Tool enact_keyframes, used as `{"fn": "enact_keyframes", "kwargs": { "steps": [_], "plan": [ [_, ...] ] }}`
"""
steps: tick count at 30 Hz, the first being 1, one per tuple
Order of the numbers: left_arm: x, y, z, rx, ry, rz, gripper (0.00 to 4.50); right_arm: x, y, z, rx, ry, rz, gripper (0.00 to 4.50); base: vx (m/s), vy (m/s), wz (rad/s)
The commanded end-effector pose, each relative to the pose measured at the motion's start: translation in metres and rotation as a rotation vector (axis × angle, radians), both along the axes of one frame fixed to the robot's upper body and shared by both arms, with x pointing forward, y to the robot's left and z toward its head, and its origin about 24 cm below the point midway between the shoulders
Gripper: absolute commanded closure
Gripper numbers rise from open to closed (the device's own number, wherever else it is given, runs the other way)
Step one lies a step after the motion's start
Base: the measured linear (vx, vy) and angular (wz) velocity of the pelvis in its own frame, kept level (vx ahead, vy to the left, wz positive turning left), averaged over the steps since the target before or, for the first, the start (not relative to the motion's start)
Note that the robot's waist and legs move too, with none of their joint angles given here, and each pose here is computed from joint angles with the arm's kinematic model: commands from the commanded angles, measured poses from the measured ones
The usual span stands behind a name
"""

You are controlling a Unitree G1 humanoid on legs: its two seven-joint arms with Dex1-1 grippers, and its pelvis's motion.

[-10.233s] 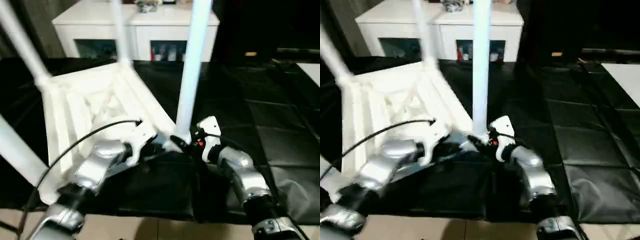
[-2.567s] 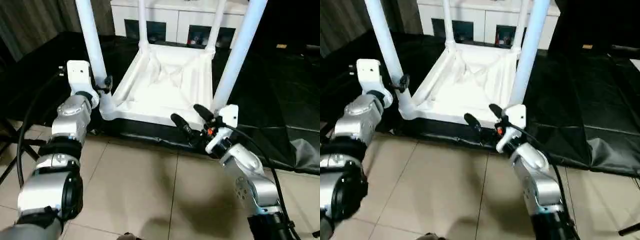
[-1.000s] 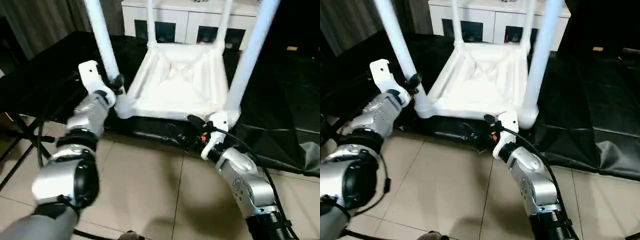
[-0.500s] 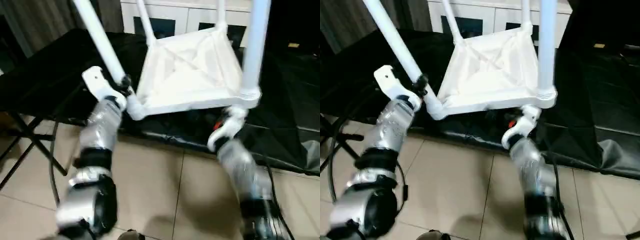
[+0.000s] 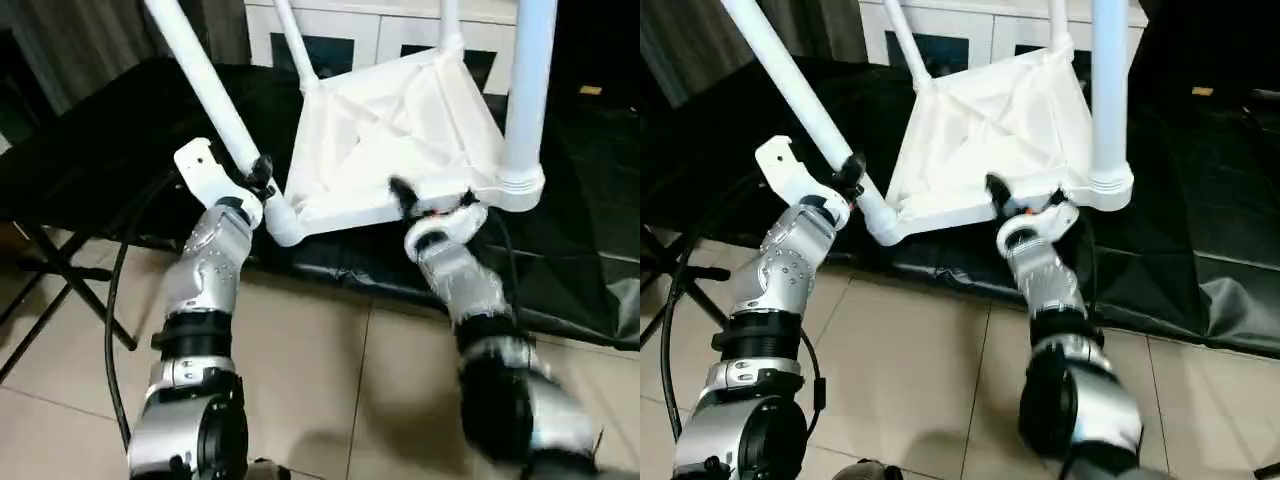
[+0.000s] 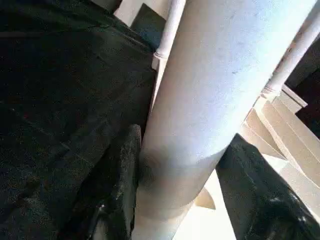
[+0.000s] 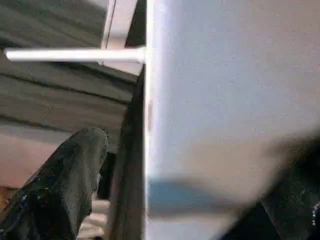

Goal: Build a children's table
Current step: Flip table

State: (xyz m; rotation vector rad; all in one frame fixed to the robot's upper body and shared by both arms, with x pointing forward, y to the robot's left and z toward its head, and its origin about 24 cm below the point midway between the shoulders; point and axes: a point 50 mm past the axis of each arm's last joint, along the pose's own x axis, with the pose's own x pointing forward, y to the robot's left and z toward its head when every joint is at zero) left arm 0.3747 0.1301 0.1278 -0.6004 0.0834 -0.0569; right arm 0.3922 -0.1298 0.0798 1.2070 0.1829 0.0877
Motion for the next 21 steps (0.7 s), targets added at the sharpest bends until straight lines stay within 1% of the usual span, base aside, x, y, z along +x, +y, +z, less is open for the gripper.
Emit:
{"fn": "enact_keyframes", "kwargs": {
  "steps": [1, 2, 3, 4, 7, 8, 9, 10, 12, 13, 14, 16, 17, 18, 19, 21],
  "plan": [
    [-0.0021, -0.0073, 0.0058, -0.106, -0.026, -0.028, 2.44, 0.0032, -0.0033, 0.0043, 0.022, -0.01, -0.031, 0.0, 0.0, 0.0, 0.0],
    [-0.0026, -0.0083, 0.0059, -0.106, -0.025, -0.03, 2.44, 0.005, -0.0041, 0.0064, 0.024, -0.01, -0.044, 0.17, 0.0, 0.0, 0.0],
    [-0.0029, -0.0091, 0.0057, -0.106, -0.024, -0.032, 2.44, 0.006, -0.0044, 0.0076, 0.016, -0.008, -0.049, 0.17, 0.0, 0.0, 0.0],
    [-0.0032, -0.0094, 0.0056, -0.106, -0.024, -0.034, 2.44, 0.0066, -0.0045, 0.008, 0.013, -0.007, -0.051, 0.34, 0.0, 0.0, 0.0],
    [-0.0042, -0.0101, 0.0053, -0.103, -0.024, -0.04, 2.44, 0.0084, -0.0044, 0.0102, 0.018, -0.006, -0.056, 0.37, 0.0, 0.0, 0.0],
    [-0.0044, -0.0099, 0.0053, -0.102, -0.023, -0.04, 2.44, 0.0088, -0.0046, 0.0104, 0.014, -0.003, -0.059, 0.64, 0.0, 0.0, 0.0],
    [-0.0046, -0.0098, 0.0053, -0.103, -0.022, -0.039, 2.44, 0.0091, -0.0049, 0.0104, 0.009, 0.0, -0.062, 0.75, 0.0, 0.0, 0.0],
    [-0.0049, -0.0095, 0.0054, -0.102, -0.022, -0.038, 2.44, 0.0094, -0.0053, 0.0098, 0.002, 0.01, -0.065, 0.78, 0.0, 0.0, 0.0],
    [-0.0051, -0.0095, 0.0056, -0.102, -0.021, -0.038, 2.44, 0.0097, -0.0059, 0.009, -0.006, 0.021, -0.07, 1.07, 0.0, 0.0, 0.0],
    [-0.0052, -0.0096, 0.0056, -0.105, -0.02, -0.038, 2.44, 0.0098, -0.0063, 0.0085, -0.007, 0.027, -0.074, 1.07, 0.0, 0.0, 0.0],
    [-0.0052, -0.0101, 0.0055, -0.104, -0.019, -0.038, 2.44, 0.0098, -0.0066, 0.0082, -0.008, 0.031, -0.076, 1.23, 0.0, 0.0, 0.0],
    [-0.0055, -0.0108, 0.0054, -0.104, -0.018, -0.039, 2.44, 0.0099, -0.007, 0.0077, -0.012, 0.036, -0.079, 1.27, 0.0, 0.0, 0.0],
    [-0.0057, -0.0114, 0.0052, -0.102, -0.017, -0.041, 2.44, 0.0098, -0.0078, 0.0066, -0.022, 0.048, -0.083, 1.51, 0.0, 0.0, 0.0],
    [-0.0058, -0.0117, 0.005, -0.1, -0.017, -0.042, 2.44, 0.0096, -0.0086, 0.0056, -0.029, 0.057, -0.086, 1.51, 0.0, 0.0, 0.0],
    [-0.0059, -0.0117, 0.005, -0.1, -0.016, -0.043, 2.44, 0.0095, -0.0092, 0.0049, -0.035, 0.063, -0.09, 1.62, 0.0, 0.0, 0.0],
    [-0.0058, -0.0115, 0.0051, -0.1, -0.016, -0.042, 2.44, 0.0092, -0.011, 0.0037, -0.076, 0.075, -0.095, 1.7, 0.0, 0.0, 0.0]
  ]
}}
